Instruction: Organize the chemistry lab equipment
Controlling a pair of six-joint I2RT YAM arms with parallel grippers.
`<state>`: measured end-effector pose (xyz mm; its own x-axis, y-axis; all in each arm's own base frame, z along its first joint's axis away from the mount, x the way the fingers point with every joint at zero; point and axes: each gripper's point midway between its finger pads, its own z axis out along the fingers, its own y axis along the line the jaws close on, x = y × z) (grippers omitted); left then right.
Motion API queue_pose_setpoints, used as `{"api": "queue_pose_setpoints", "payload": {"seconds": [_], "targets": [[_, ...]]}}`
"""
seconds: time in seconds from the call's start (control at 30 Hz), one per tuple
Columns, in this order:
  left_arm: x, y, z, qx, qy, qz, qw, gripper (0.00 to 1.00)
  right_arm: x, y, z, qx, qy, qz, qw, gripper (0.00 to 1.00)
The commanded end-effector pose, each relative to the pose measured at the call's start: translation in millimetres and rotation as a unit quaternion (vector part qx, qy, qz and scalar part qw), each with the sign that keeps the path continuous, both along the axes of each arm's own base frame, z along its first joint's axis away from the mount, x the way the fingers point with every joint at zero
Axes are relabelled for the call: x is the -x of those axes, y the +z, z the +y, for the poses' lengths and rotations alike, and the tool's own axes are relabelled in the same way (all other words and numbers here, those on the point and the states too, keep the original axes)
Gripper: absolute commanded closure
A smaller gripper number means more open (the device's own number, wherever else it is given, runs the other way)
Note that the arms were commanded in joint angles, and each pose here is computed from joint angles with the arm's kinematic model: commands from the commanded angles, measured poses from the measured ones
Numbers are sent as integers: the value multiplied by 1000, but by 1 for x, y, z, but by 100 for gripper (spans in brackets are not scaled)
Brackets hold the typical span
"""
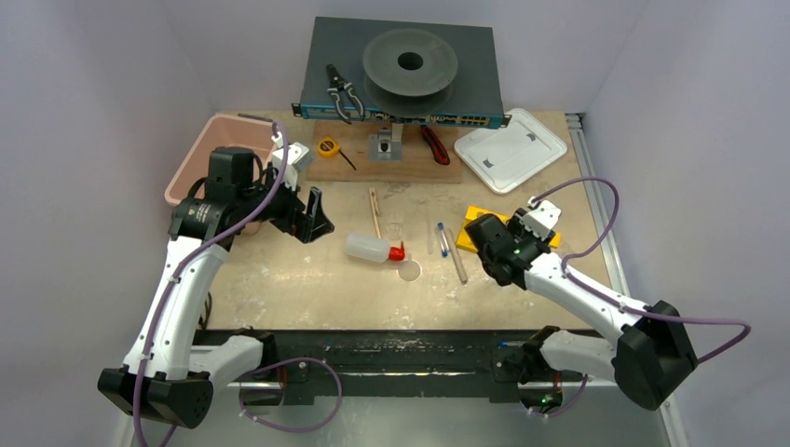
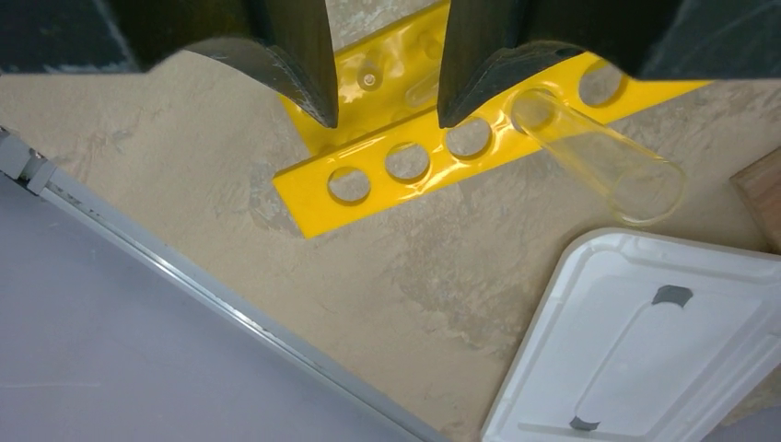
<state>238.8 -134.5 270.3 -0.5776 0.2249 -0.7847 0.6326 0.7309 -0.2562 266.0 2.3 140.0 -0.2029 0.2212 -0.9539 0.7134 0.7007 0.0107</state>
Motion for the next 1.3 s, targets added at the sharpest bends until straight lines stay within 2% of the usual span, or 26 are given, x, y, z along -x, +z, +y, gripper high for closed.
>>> {"api": "queue_pose_setpoints", "payload": {"seconds": [0.0, 0.17, 0.4, 0.5, 0.6, 0.77, 1.07, 1.27], "targets": [[-5, 13, 1, 5, 1, -21, 1000, 0, -15, 33, 13, -30, 24, -35, 999, 60], [-6, 9, 4, 0, 8, -15, 1000, 0, -32, 47, 52, -84, 124, -32, 988, 75], [-14, -5, 16, -21, 28, 5, 999, 0, -45, 47, 153, -138, 317, -7, 938, 79], [-18, -8, 22, -29, 38, 5, 999, 0, -51, 40, 180, -162, 355, 6, 921, 79], [-21, -10, 28, -37, 46, 6, 998, 0, -56, 20, 190, -159, 362, 41, 918, 79], [-19, -13, 33, -45, 49, 10, 998, 0, -67, -5, 181, -166, 328, 64, 928, 80], [-17, -14, 38, -60, 51, 1, 997, 0, -92, -31, 174, -159, 299, 73, 938, 81], [-15, -14, 42, -66, 52, -1, 996, 0, -106, -42, 149, -158, 247, 70, 954, 84]]}}
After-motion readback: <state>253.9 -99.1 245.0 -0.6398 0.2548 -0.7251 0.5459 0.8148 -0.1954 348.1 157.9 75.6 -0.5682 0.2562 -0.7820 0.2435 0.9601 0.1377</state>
